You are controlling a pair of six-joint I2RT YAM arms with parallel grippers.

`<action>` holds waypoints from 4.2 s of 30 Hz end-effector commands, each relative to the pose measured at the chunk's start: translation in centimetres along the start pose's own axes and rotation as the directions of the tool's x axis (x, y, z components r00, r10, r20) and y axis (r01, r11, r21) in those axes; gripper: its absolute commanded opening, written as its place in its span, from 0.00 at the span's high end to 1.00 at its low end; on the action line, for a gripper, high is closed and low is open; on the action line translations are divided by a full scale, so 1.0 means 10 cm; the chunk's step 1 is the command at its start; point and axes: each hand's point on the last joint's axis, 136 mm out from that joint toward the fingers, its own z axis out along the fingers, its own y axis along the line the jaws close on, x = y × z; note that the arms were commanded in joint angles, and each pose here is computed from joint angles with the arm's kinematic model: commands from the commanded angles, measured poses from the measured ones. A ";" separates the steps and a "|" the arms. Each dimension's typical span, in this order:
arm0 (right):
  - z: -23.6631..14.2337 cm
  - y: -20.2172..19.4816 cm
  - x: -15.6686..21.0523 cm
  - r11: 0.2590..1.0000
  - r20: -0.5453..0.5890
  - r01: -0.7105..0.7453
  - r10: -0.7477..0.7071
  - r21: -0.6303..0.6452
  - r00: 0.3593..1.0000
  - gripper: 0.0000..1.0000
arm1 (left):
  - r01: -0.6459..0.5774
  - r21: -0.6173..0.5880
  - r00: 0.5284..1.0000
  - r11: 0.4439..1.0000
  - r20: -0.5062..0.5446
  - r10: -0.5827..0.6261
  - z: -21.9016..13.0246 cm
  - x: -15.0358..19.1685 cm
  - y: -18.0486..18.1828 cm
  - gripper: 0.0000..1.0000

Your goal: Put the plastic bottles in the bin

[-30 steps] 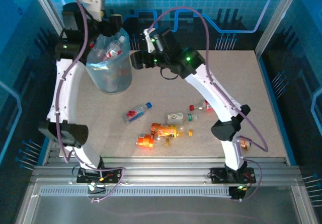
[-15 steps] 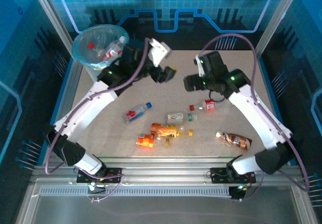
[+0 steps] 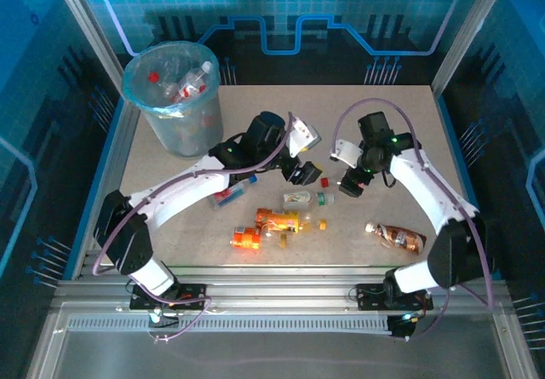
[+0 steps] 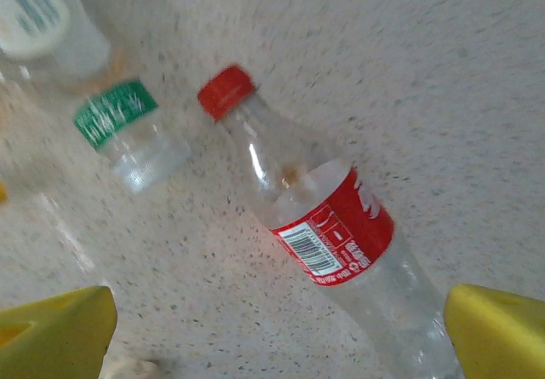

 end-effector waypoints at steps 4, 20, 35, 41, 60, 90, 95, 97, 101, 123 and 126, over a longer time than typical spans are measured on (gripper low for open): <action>0.37 -0.22 0.24 0.989 0.019 0.123 -0.122 -0.079 0.992 0.00 | 0.021 0.041 0.999 0.999 0.033 -0.022 0.23 0.09 0.00 0.18; 1.04 -0.71 0.44 0.987 -0.010 0.122 -0.124 -0.106 0.992 0.00 | 0.026 0.045 0.999 0.999 -0.025 -0.025 0.31 0.25 0.03 0.17; 1.08 -0.67 0.38 0.989 0.014 0.033 -0.031 -0.142 0.999 0.31 | 0.048 0.006 0.998 0.999 0.041 -0.048 0.12 0.01 0.05 0.17; 0.88 -0.72 0.37 0.993 -0.008 -0.040 0.039 -0.108 0.999 0.36 | 0.043 -0.035 0.990 0.998 0.134 -0.038 -0.17 -0.34 0.08 0.17; -0.91 -0.39 -0.99 0.955 0.518 -0.297 0.256 -0.003 0.816 0.43 | 0.505 0.001 0.769 0.863 0.453 -0.451 -1.39 -1.20 0.81 0.27; -1.89 0.88 -2.06 0.931 0.731 -0.049 0.317 -0.363 0.605 0.47 | 0.280 0.330 0.851 0.901 0.350 -0.392 -1.97 -1.24 0.01 0.43; -1.88 0.89 -2.10 0.927 0.730 -0.046 0.323 -0.372 0.603 0.46 | 0.261 0.330 0.850 0.907 0.368 -0.378 -2.01 -1.28 -0.02 0.67; -1.90 0.88 -2.13 0.926 0.737 -0.042 0.325 -0.375 0.593 0.46 | 0.249 0.319 0.851 0.914 0.379 -0.364 -2.03 -1.30 -0.02 0.67; -1.91 0.88 -2.18 0.925 0.740 -0.033 0.324 -0.379 0.590 0.41 | 0.256 0.268 0.840 0.929 0.414 -0.351 -2.08 -1.34 0.05 0.88; -1.91 0.68 -2.37 0.983 0.751 -0.133 0.183 -0.127 0.634 0.00 | 0.567 -0.652 0.752 0.504 0.660 0.008 -3.99 -1.59 2.32 1.00; -1.86 0.68 -2.38 0.984 0.739 -0.125 0.176 -0.124 0.650 0.00 | 0.547 -0.716 0.782 0.433 0.622 0.043 -4.08 -1.52 2.65 1.00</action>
